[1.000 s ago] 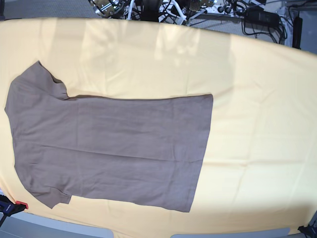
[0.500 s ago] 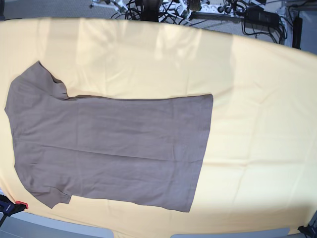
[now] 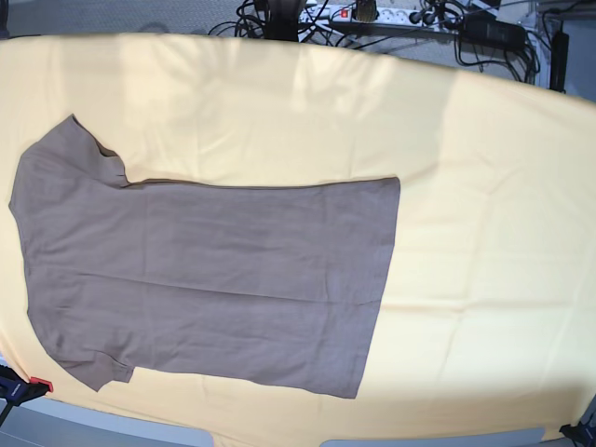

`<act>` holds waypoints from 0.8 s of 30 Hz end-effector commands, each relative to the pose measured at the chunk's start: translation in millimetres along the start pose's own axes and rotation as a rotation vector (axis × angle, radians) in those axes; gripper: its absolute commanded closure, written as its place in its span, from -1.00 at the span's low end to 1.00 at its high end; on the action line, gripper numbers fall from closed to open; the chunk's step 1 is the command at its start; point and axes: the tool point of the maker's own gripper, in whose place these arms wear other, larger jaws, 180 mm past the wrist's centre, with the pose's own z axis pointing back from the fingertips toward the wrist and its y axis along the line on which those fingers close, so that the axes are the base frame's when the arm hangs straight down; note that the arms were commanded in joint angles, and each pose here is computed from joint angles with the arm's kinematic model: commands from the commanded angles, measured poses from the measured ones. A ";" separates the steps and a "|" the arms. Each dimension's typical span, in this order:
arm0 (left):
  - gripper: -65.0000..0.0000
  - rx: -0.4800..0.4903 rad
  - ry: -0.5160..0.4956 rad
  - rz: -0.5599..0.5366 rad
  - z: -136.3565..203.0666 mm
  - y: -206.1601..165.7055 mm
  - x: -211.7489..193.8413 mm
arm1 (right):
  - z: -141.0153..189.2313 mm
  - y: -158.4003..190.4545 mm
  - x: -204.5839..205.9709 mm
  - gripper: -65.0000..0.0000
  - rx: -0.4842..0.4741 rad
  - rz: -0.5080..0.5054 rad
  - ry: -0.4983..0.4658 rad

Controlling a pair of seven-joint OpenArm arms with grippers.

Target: Fold the T-shirt properly

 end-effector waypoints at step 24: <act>1.00 0.177 -0.329 -0.299 183.0 45.0 147.7 | 205.9 -119.2 66.6 1.00 -0.799 0.209 -0.147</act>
